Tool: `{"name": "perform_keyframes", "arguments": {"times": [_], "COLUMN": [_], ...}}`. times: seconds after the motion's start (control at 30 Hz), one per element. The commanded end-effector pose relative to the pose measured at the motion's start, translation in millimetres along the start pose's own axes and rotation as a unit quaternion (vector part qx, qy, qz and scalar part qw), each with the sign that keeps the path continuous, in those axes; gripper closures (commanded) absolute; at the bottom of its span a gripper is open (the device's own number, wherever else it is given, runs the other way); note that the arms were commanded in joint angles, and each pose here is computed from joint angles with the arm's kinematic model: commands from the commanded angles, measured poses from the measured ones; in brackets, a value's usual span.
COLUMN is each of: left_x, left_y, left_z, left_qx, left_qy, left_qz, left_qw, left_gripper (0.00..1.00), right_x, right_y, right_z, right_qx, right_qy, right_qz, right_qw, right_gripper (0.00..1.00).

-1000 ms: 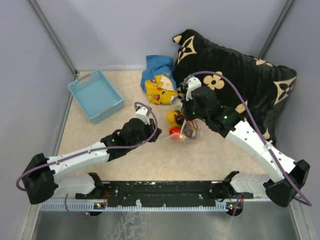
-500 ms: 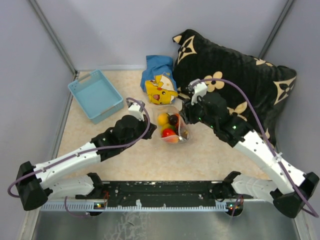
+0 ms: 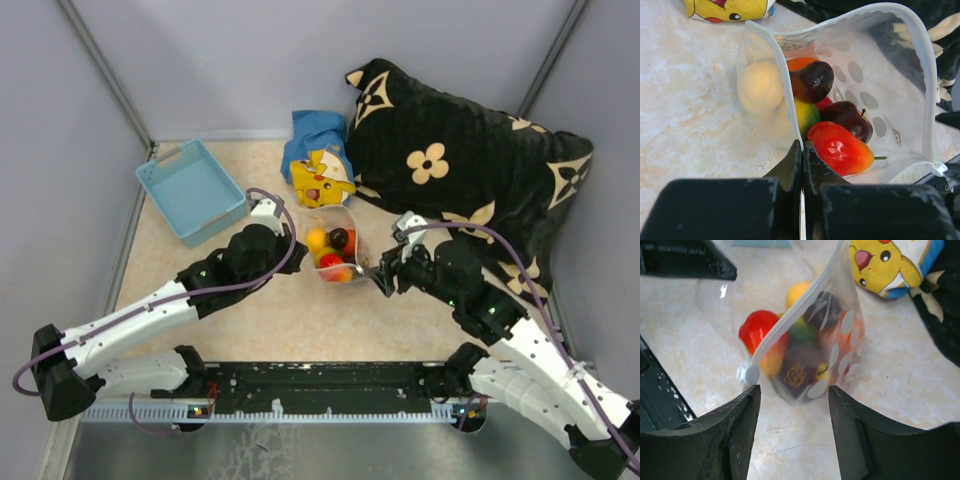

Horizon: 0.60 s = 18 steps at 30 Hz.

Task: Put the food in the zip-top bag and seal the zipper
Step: Zip the zipper food storage bag at the center of the board.

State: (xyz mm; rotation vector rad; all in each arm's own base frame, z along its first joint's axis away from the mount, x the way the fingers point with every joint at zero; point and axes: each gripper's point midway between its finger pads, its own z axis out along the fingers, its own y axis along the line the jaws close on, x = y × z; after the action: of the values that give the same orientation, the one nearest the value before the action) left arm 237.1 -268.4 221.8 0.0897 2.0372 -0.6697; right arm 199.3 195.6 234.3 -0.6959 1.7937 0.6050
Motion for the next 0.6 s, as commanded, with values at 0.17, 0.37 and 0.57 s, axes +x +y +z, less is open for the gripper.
{"name": "perform_keyframes", "arguments": {"times": [0.17,0.37,0.57], "left_x": [-25.6,-24.2,-24.4], "left_y": [-5.7,-1.6,-2.5], "left_z": [-9.3,-12.8,-14.6], "left_qx": [-0.006,-0.010,-0.003], "left_qy": [-0.027,-0.027,-0.029], "left_qz": [-0.029,-0.028,-0.027], "left_qw": [0.999,0.999,0.999], "left_gripper": [1.00,1.00,1.00], "right_x": [2.6,-0.6,-11.4], "right_y": [25.1,19.7,17.6], "right_z": [-7.0,0.8,9.9], "right_qx": [-0.075,-0.063,-0.060], "right_qy": [-0.125,-0.186,-0.241], "right_qz": [-0.019,-0.020,-0.043], "right_qw": [0.989,0.980,0.968], "right_gripper": [0.44,0.44,0.49]}}
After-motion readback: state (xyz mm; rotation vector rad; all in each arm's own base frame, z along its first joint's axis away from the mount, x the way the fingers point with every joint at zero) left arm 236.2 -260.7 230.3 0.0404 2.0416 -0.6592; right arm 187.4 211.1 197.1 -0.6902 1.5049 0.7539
